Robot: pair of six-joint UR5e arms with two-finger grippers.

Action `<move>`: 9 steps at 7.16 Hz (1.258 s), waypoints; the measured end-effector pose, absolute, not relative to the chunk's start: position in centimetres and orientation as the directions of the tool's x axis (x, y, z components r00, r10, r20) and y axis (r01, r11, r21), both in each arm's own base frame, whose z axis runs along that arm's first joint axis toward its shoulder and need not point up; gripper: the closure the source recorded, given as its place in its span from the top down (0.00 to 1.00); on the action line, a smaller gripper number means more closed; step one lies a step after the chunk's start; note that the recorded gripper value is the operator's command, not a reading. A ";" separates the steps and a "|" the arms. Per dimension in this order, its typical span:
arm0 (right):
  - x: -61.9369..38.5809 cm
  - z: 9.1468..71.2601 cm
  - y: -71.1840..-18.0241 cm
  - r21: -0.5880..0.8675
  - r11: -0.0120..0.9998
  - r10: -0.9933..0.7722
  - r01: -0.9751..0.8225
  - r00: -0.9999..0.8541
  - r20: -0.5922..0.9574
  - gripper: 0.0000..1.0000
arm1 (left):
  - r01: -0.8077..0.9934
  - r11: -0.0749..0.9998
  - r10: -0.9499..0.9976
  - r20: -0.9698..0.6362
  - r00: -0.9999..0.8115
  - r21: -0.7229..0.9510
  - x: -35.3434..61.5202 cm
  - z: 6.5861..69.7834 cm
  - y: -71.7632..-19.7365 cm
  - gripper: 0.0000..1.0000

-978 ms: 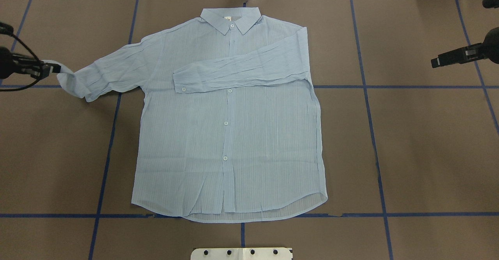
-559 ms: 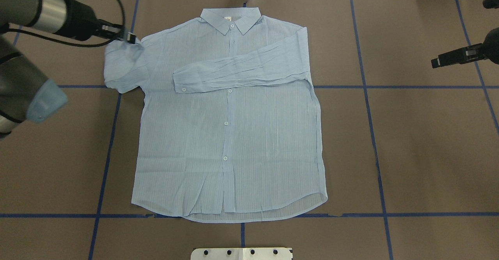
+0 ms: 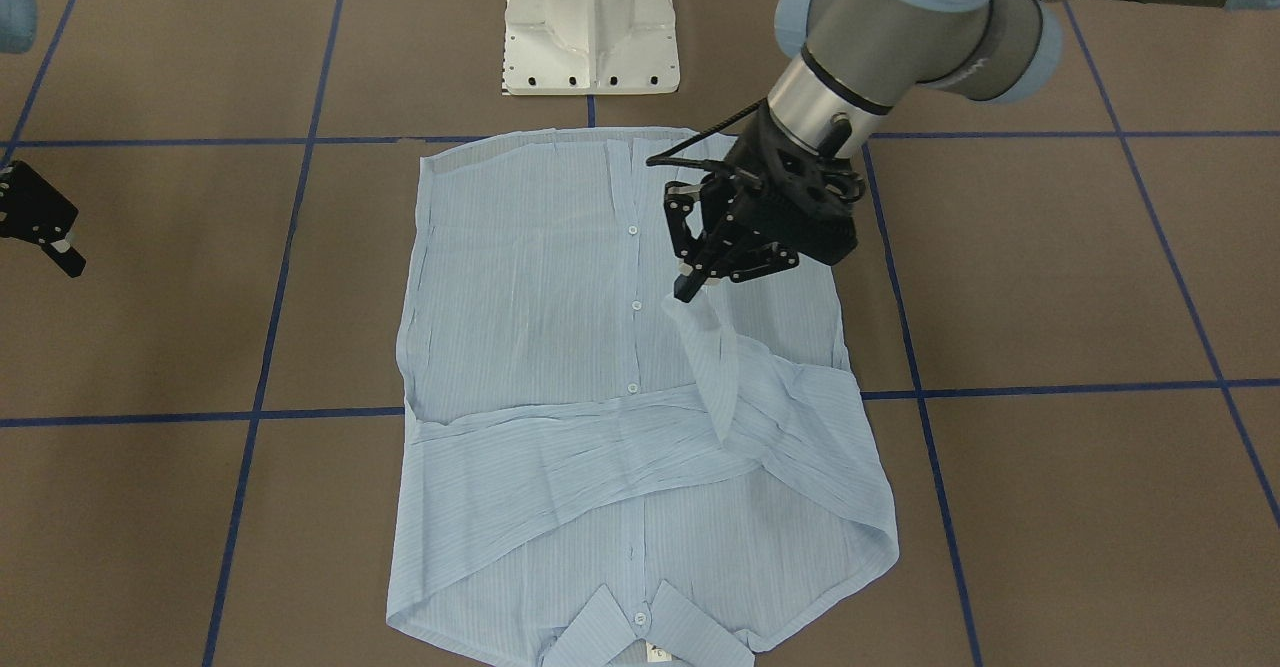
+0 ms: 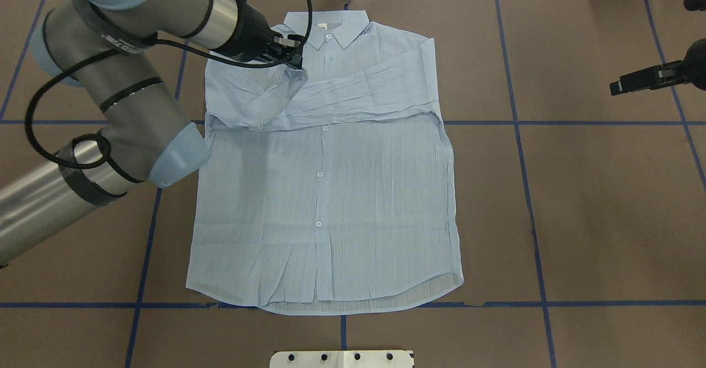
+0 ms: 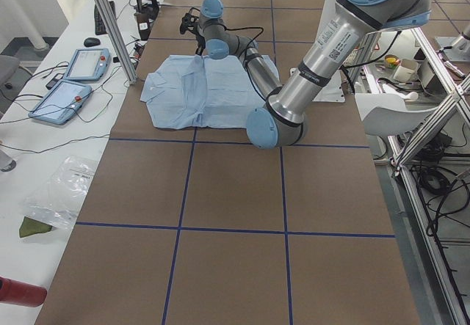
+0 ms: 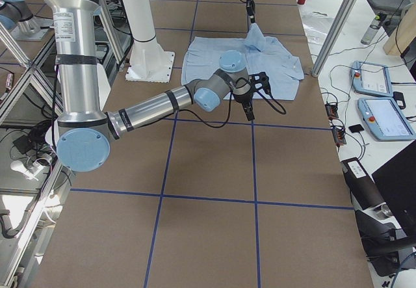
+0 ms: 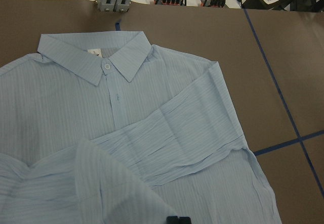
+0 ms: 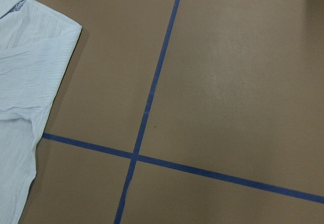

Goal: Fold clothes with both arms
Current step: 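Carry the held sleeve with the left gripper across the shirt toward the collar, then release the sleeve with the left gripper while the right gripper moves toward the hem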

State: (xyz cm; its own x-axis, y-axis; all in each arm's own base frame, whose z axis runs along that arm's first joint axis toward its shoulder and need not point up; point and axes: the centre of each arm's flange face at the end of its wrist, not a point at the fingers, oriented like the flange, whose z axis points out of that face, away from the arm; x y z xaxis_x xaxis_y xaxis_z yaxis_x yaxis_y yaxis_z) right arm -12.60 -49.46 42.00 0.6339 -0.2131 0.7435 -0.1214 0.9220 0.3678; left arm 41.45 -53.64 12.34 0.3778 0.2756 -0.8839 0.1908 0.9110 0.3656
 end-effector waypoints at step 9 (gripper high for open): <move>-15.3 39.6 -49.4 0.289 0.938 -0.126 -0.194 0.584 0.802 1.00 | 0.212 0.903 0.247 -0.856 0.454 0.374 55.6 11.6 -51.0 1.00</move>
